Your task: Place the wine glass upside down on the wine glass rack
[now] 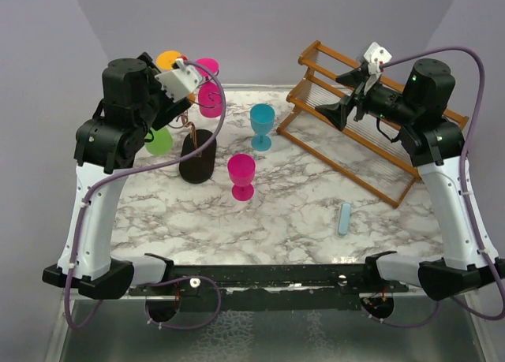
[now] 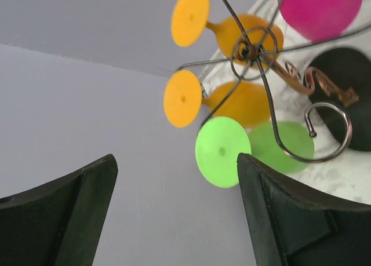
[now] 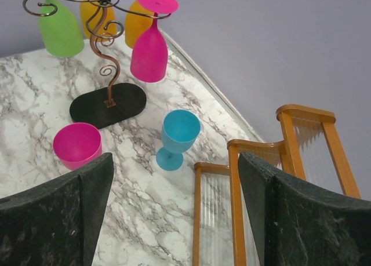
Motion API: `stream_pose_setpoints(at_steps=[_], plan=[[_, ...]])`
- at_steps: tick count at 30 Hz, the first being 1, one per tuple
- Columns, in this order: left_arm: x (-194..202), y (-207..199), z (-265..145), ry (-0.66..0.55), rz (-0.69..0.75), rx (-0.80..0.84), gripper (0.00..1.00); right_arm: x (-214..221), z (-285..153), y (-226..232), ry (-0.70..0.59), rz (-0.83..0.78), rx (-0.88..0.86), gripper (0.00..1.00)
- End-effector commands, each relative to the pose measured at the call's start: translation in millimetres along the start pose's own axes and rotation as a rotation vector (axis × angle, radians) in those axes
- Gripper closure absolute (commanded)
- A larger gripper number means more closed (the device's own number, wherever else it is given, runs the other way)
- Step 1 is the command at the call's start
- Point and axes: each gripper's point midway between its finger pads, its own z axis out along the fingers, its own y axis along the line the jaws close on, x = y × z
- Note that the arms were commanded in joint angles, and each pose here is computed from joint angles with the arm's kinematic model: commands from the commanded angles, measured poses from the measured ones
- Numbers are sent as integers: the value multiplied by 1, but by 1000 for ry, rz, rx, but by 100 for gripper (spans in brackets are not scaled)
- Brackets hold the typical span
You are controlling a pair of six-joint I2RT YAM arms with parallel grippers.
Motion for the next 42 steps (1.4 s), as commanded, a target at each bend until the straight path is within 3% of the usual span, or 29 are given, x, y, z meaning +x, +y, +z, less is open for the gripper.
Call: stream_pose_setpoints(at_steps=[1, 5, 10, 16, 20, 28, 42], plan=[[-33, 26, -2, -123, -227, -96, 11, 3, 11, 8, -11, 16, -90, 14], [-47, 38, 9, -155, -344, -136, 1, 17, 24, 19, -6, 94, -182, 17], [-66, 50, 19, -201, -418, -155, 1, 42, 51, 32, 47, 209, -258, 20], [-71, 58, 34, -195, -483, -177, 1, 87, 101, 71, 225, 185, -309, 22], [-64, 58, 43, -154, -479, -193, 1, 127, 126, 102, 356, 158, -359, 24], [-56, 59, 52, -106, -449, -210, 1, 164, 151, 148, 448, 149, -435, 26], [-54, 63, 48, -92, -437, -219, 1, 212, 183, 168, 571, 112, -373, 42]])
